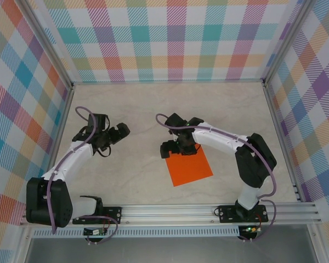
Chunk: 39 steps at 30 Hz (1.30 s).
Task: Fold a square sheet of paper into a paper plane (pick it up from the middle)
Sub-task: Move the square sheet of paper to the center of the table, then fold the square sheet of paper in half at the center of the table.
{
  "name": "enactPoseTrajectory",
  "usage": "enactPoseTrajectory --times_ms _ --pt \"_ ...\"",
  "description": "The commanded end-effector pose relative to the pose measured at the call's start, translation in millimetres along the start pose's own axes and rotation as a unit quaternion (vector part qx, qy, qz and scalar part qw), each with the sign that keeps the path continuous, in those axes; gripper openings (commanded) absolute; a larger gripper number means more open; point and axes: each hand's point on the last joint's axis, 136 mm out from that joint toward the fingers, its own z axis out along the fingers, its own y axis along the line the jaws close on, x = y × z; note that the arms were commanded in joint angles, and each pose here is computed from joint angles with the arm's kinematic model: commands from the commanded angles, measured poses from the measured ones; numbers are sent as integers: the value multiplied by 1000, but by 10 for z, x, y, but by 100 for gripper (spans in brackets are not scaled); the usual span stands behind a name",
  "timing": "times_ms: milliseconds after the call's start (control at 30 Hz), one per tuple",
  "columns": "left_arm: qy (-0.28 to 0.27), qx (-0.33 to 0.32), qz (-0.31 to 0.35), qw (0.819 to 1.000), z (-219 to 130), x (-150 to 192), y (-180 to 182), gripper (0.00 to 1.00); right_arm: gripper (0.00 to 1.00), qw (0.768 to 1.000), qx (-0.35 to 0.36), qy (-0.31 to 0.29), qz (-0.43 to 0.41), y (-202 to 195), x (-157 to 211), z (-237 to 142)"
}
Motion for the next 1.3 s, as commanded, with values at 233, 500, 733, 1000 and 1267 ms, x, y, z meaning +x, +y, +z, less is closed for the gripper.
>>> enactPoseTrajectory --times_ms 233,500,733,1000,1267 --pt "34 25 -8 999 179 306 -163 100 100 994 83 67 12 -528 259 350" --pt "45 17 1 999 280 391 -215 100 100 993 78 89 9 -572 270 561" --pt "49 8 11 999 312 437 -236 100 100 988 93 123 20 -679 426 807" --pt "44 4 16 999 293 442 -246 100 97 984 116 135 31 -794 514 949" --pt "46 -2 16 999 291 480 -210 100 91 983 123 135 32 -852 554 1012"
